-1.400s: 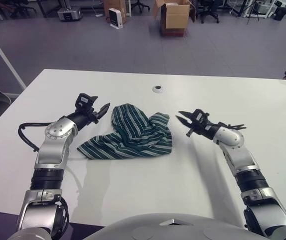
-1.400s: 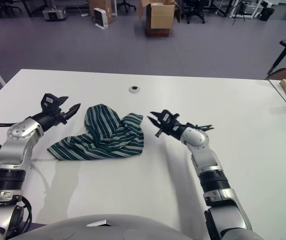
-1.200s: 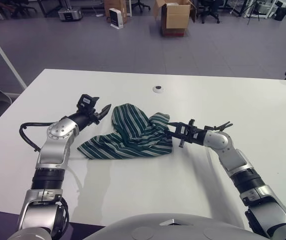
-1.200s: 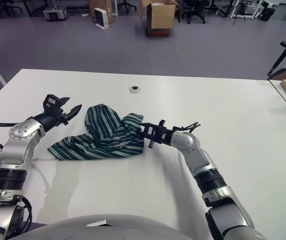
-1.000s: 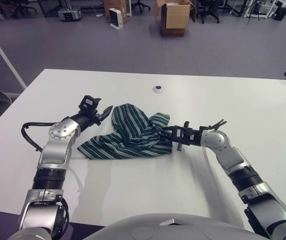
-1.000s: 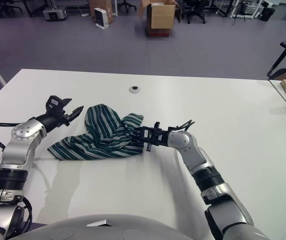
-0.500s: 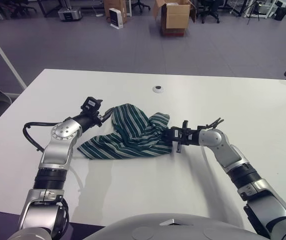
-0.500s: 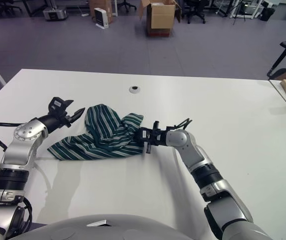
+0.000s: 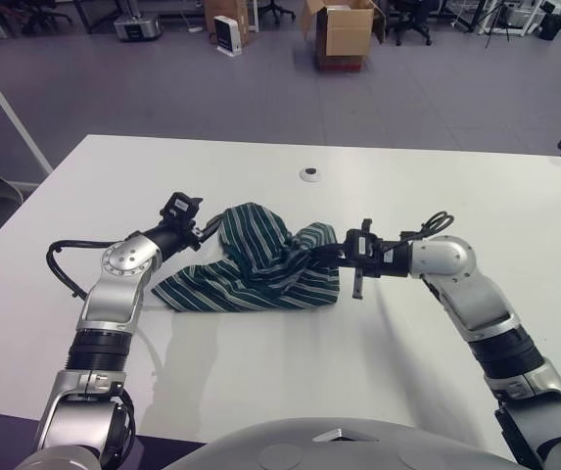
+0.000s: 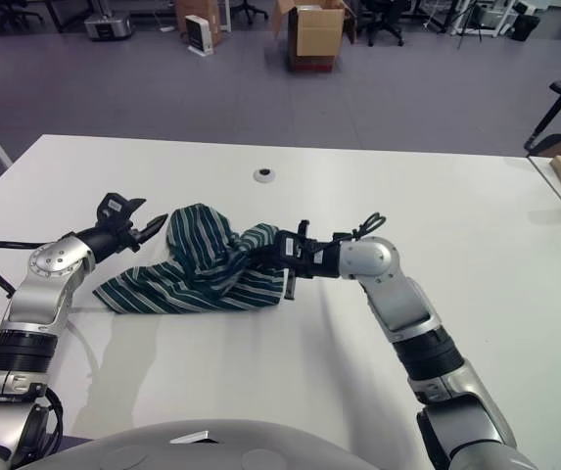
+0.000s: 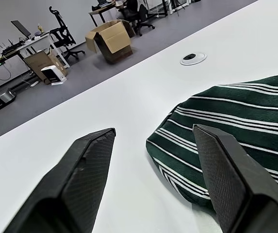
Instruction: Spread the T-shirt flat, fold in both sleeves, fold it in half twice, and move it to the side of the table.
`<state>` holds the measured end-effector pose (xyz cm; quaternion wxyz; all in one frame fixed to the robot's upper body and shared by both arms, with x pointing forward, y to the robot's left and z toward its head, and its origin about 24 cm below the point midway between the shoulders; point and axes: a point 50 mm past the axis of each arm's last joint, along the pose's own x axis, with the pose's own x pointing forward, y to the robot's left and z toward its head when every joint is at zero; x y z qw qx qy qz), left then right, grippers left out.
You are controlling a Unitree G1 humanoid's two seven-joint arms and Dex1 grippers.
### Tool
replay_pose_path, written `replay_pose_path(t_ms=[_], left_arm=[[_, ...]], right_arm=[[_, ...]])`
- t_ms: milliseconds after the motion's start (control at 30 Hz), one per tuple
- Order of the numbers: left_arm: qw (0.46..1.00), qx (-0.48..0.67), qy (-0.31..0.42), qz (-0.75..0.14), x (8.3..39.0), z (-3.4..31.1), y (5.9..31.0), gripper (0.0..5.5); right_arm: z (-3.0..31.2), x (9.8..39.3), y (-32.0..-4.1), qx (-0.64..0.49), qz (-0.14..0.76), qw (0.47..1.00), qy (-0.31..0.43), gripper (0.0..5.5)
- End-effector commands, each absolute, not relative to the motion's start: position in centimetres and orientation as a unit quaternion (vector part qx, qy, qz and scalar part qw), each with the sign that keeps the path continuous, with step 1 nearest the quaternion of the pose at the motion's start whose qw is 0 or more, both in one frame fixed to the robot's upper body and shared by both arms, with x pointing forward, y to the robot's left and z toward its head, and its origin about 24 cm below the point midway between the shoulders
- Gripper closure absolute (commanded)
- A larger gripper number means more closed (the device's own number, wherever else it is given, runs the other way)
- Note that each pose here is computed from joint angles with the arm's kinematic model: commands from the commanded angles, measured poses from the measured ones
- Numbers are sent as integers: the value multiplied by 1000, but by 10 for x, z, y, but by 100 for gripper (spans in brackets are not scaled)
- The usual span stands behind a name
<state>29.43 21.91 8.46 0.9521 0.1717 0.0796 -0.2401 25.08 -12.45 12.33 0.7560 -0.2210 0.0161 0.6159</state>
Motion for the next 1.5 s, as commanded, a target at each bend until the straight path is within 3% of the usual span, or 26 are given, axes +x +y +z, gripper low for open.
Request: replay_pose_path(t_ms=[33, 133, 333, 433, 533, 600, 700, 800, 967, 1067, 1100, 1167, 1300, 1400, 1500], left_arm=[[950, 181, 79, -243, 294, 87, 223, 255], [949, 181, 78, -246, 293, 88, 224, 255], [949, 182, 75, -249, 295, 91, 225, 255], [947, 182, 74, -252, 296, 91, 223, 255], [946, 183, 76, -258, 294, 88, 220, 255], [945, 183, 79, -260, 293, 86, 219, 255], [944, 182, 83, -262, 292, 83, 218, 255], [944, 183, 84, -263, 292, 83, 217, 255], [933, 201, 82, -287, 295, 83, 211, 255], [931, 199, 81, -295, 294, 84, 210, 255], [931, 197, 82, -297, 292, 83, 211, 255], [931, 195, 84, -298, 291, 82, 211, 255], [932, 198, 84, -292, 292, 83, 213, 255], [931, 199, 84, -295, 292, 83, 213, 255], [931, 198, 85, -296, 292, 83, 212, 255]], right_arm=[[152, 233, -145, -191, 648, 736, 44, 548], [166, 223, -157, -156, 663, 730, 57, 548], [177, 262, -187, -86, 540, 836, 32, 548], [135, 284, -224, -3, 440, 889, 125, 548], [67, 287, -261, 71, 298, 922, 237, 548], [40, 286, -272, 76, 221, 933, 273, 548], [29, 293, -282, 76, 128, 951, 270, 483], [42, 303, -294, 16, 64, 971, 231, 422], [82, 309, -271, -131, 96, 977, 140, 330], [91, 308, -281, -240, 26, 961, 136, 274], [94, 309, -269, -232, 49, 964, 118, 250], [98, 304, -214, -205, 193, 958, 62, 221], [90, 262, -129, -155, 444, 882, 24, 221], [63, 234, -109, -187, 531, 822, 83, 221], [29, 218, -114, -266, 562, 764, 171, 221]])
